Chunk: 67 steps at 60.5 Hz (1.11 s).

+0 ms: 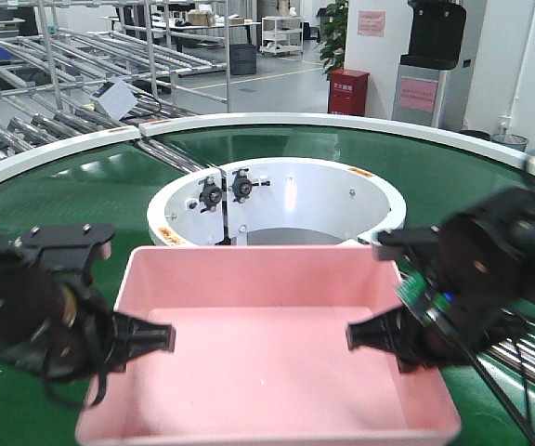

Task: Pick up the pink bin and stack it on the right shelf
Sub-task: 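Close both grippers on the bin walls and lift the bin, then hold the bin with both grippers while turning toward the shelf cart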

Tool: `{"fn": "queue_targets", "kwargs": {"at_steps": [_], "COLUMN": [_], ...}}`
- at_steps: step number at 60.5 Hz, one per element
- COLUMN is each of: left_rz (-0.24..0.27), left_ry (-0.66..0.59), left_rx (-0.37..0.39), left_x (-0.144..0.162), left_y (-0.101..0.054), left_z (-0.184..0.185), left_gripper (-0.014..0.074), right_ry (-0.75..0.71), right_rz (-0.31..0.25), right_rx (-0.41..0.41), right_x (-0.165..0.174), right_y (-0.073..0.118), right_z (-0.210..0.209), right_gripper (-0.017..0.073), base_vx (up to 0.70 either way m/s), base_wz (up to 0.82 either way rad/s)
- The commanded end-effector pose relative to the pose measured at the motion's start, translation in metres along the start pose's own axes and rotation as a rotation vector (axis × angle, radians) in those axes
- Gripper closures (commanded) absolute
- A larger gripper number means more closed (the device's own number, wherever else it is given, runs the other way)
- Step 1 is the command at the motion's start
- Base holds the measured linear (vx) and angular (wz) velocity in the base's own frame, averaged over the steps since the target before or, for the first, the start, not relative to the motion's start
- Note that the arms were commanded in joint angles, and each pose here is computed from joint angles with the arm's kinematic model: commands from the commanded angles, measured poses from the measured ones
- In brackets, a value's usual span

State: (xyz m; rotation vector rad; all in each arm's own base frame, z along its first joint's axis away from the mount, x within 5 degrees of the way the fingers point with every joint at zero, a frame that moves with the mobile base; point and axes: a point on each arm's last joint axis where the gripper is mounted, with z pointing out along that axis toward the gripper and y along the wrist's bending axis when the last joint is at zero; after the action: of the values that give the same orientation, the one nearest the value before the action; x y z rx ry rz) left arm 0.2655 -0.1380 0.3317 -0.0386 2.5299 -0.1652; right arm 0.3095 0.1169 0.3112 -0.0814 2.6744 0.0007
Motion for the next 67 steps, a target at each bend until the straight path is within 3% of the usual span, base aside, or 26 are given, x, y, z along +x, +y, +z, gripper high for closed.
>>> {"fn": "queue_targets", "kwargs": {"at_steps": [1, 14, 67], "left_rz": [0.013, 0.017, 0.018], "left_ry": [-0.142, -0.16, -0.163], "left_rx": [0.062, 0.068, 0.071], "left_x": [0.006, 0.017, 0.017], "left_y": [0.003, 0.008, 0.008], "left_z": [-0.028, -0.029, -0.029], "left_gripper": [0.0454, 0.045, 0.045], "right_ry": [-0.15, -0.165, -0.137], "right_rz": [-0.023, -0.025, -0.026], "right_rx": [0.008, -0.014, 0.001], "right_x": [0.009, 0.034, 0.036], "right_y": [-0.015, -0.021, -0.022], "right_z": [-0.027, -0.028, -0.028], "right_gripper": [0.0562, 0.0561, 0.0561], "base_vx": [0.0, 0.0, 0.0], "base_wz": [0.0, 0.0, 0.0]}}
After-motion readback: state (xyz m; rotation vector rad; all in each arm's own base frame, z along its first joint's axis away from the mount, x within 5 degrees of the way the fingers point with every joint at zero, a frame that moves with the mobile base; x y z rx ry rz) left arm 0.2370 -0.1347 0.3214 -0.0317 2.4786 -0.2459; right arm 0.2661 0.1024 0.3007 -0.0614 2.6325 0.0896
